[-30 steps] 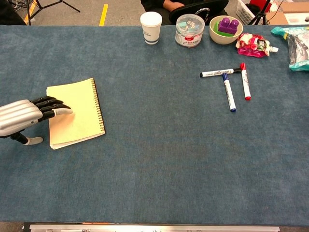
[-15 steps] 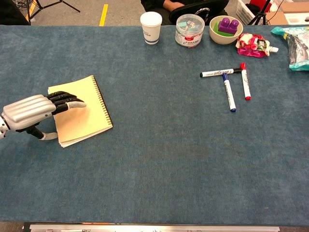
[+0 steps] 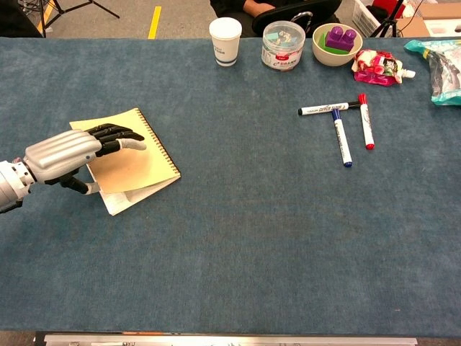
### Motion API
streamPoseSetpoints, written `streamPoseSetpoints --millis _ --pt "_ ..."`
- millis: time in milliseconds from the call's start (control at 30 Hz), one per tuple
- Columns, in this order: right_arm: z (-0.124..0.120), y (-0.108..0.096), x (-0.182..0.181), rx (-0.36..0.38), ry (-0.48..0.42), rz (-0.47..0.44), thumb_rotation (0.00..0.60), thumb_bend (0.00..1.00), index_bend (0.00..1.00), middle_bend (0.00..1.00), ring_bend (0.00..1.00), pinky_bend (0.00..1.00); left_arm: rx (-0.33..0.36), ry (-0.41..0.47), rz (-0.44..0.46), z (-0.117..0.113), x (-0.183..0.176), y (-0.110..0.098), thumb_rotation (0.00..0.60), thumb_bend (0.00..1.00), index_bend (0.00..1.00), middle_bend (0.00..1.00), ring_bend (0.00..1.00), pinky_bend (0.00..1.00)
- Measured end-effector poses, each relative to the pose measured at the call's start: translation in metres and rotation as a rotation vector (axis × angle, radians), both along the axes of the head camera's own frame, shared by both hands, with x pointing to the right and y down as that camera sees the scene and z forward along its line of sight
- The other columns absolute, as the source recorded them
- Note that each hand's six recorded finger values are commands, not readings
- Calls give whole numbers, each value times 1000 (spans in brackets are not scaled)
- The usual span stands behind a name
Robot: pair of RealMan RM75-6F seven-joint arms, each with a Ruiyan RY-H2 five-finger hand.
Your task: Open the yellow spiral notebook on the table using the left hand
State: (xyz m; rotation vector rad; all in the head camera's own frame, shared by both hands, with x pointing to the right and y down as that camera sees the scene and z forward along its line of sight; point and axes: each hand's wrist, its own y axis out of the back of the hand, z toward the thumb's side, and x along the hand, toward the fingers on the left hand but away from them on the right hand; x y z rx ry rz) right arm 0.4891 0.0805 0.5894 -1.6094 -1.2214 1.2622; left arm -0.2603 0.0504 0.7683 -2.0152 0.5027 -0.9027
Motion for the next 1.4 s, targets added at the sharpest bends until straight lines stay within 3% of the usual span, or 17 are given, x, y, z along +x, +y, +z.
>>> streamPoseSetpoints --millis 267,500,733,833,1033,1400 --pt "1 0 1 -1 -2 2 600 395 363 323 226 291 2 10 -22 -3 4 -2 600 473 345 77 0 0" --pt "1 -1 0 0 -5 -2 600 394 363 323 224 291 21 16 -30 -6 4 -1 600 471 552 166 61 11" --pt "2 -1 1 0 -6 0 600 395 363 323 223 291 35 28 -32 -9 7 2 600 472 674 298 175 194" --pt "2 -1 1 -3 -7 0 600 394 363 323 222 291 45 18 -26 -12 4 2 600 471 688 323 201 245" --pt "3 -1 0 -3 -10 -5 600 394 363 323 222 291 73 -38 -14 -25 -19 0 600 472 685 327 202 251" --pt "8 0 -4 -15 -16 -15 600 395 363 323 222 291 153 -219 64 -70 -75 1 600 471 675 325 203 251"
